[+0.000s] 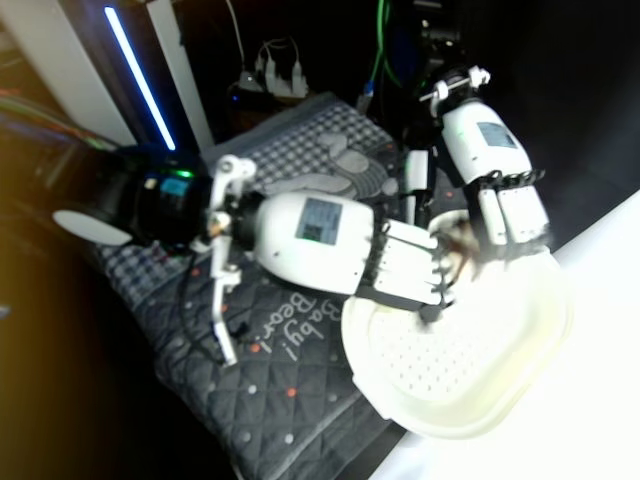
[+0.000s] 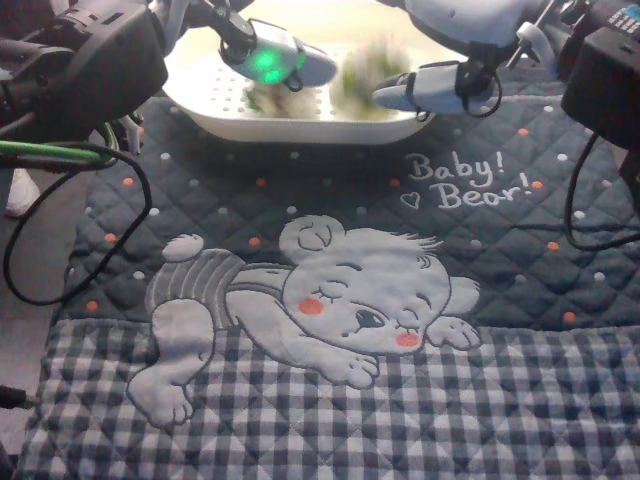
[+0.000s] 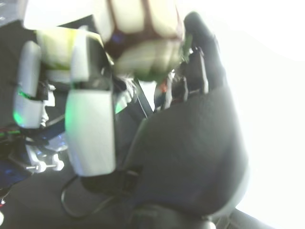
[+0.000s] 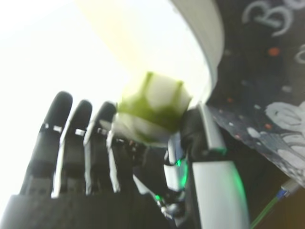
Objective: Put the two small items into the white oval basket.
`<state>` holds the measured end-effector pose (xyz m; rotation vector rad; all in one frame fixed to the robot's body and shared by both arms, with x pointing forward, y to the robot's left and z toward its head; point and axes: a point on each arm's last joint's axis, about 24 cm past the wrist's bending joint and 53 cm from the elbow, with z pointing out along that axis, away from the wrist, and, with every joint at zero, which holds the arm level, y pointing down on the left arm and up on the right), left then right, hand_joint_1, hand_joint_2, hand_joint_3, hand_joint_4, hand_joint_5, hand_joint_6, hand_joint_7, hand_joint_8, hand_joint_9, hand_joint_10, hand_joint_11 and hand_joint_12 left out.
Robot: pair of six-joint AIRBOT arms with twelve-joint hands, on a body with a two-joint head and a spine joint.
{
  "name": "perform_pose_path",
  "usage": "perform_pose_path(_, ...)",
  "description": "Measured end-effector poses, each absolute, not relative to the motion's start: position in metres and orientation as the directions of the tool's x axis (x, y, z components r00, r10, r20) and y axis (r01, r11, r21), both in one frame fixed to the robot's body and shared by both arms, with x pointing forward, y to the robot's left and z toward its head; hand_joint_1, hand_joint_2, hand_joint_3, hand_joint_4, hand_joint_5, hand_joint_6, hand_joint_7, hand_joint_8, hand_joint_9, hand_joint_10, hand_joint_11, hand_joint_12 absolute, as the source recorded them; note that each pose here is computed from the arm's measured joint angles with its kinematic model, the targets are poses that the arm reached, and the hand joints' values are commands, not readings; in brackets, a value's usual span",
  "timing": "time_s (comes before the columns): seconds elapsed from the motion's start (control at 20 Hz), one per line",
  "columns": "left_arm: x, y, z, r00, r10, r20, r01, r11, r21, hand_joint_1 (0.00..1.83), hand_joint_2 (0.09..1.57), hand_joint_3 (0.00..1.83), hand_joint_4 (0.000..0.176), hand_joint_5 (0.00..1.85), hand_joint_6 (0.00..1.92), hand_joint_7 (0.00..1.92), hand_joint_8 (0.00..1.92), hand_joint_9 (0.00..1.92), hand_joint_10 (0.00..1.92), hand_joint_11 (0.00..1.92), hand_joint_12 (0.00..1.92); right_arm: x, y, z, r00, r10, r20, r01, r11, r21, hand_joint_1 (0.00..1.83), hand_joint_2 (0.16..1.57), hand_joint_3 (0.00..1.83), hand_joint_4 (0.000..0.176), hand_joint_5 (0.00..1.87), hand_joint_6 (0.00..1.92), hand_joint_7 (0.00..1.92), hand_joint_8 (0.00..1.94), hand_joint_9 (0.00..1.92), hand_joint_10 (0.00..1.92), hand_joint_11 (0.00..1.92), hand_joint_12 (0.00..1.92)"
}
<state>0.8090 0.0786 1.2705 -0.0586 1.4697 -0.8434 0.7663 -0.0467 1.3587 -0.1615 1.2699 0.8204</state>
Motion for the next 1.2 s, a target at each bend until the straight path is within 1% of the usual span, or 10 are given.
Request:
perform_pose_path(0.1,0.809,0.079,1.27,-0.122,-0.522,-0.844,0.459,0.724,-0.515,0.74,0.92,0.0,0.176,0.0,0.0,0.0,0.0,0.0,0.0,0.0,0.0,0.764,-0.044,1.359,0.059,0.453,-0.89,-0.628,0.71,0.32,0.43,1.06,0.0,0.06,0.0,0.0,0.0,0.0,0.0,0.0,0.0,0.0)
perform_pose_path(0.2,0.806,0.084,1.271,-0.121,-0.526,-0.842,0.458,0.723,-0.518,0.72,0.89,0.0,0.176,0.0,0.0,0.0,0.0,0.0,0.0,0.0,0.0,0.761,-0.04,1.359,0.053,0.456,-0.888,-0.635,0.702,0.323,0.41,1.05,0.0,0.103,0.0,0.0,0.0,0.0,0.0,0.0,0.0,0.0)
perform_pose_path(0.35,0.788,0.096,1.282,-0.095,-0.52,-0.849,0.483,0.721,-0.496,0.7,0.88,0.0,0.176,0.0,0.0,0.0,0.0,0.0,0.0,0.0,0.0,0.744,-0.045,1.361,0.058,0.442,-0.895,-0.652,0.696,0.302,0.35,1.06,0.0,0.117,0.0,0.0,0.0,0.0,0.0,0.0,0.0,0.0)
perform_pose_path(0.55,0.747,0.138,1.308,0.019,-0.528,-0.849,0.532,0.725,-0.438,0.75,0.92,0.0,0.176,0.0,0.0,0.0,0.0,0.0,0.0,0.0,0.0,0.701,-0.089,1.381,0.153,0.425,-0.892,-0.665,0.712,0.225,0.38,1.1,0.01,0.171,0.0,0.0,0.0,0.0,0.0,0.0,0.0,0.0)
perform_pose_path(0.6,0.731,0.146,1.315,0.032,-0.553,-0.832,0.561,0.699,-0.443,0.74,0.98,0.03,0.143,0.0,0.0,0.0,0.0,0.0,0.0,0.0,0.0,0.684,-0.104,1.389,0.191,0.42,-0.887,-0.667,0.718,0.197,0.39,1.09,0.0,0.172,0.0,0.0,0.0,0.0,0.02,0.01,0.0,1.12)
perform_pose_path(0.7,0.708,0.166,1.329,0.054,-0.621,-0.782,0.608,0.641,-0.468,0.77,0.99,0.03,0.169,0.0,0.0,0.0,0.0,0.0,0.0,0.0,0.0,0.655,-0.125,1.406,0.234,0.458,-0.858,-0.697,0.694,0.18,0.45,1.07,0.0,0.175,0.0,0.0,0.0,0.0,0.0,0.0,0.0,1.34)
perform_pose_path(0.85,0.66,0.199,1.352,0.147,-0.669,-0.729,0.67,0.609,-0.423,0.72,0.99,0.02,0.176,0.0,0.0,0.0,0.0,0.0,0.0,0.0,0.0,0.635,-0.157,1.427,0.186,0.596,-0.782,-0.752,0.598,0.277,0.49,1.14,0.0,0.106,0.0,0.0,0.0,0.0,0.0,0.0,0.0,1.01)
perform_pose_path(0.95,0.632,0.211,1.358,0.179,-0.692,-0.7,0.708,0.584,-0.397,0.79,0.99,0.01,0.176,0.0,0.0,0.0,0.0,0.0,0.0,0.0,0.0,0.617,-0.163,1.432,0.175,0.62,-0.765,-0.775,0.566,0.281,0.41,1.13,0.0,0.096,0.0,0.0,0.0,0.0,0.0,0.0,0.0,0.78)
perform_pose_path(1.05,0.617,0.217,1.358,0.171,-0.722,-0.671,0.734,0.548,-0.402,0.7,1.05,0.03,0.176,0.0,0.0,0.0,0.0,0.0,0.0,0.0,0.0,0.592,-0.152,1.431,0.189,0.61,-0.77,-0.814,0.536,0.225,0.41,1.1,0.0,0.05,0.0,0.0,0.0,0.0,0.03,0.01,0.0,0.65)
perform_pose_path(1.2,0.604,0.218,1.348,0.158,-0.737,-0.658,0.745,0.526,-0.41,0.69,1.05,0.03,0.176,0.0,0.0,0.0,0.0,0.0,0.0,0.0,0.0,0.578,-0.159,1.406,0.149,0.61,-0.778,-0.824,0.512,0.243,0.42,1.15,0.01,0.067,0.0,0.0,0.0,0.0,0.01,0.01,0.0,0.37)
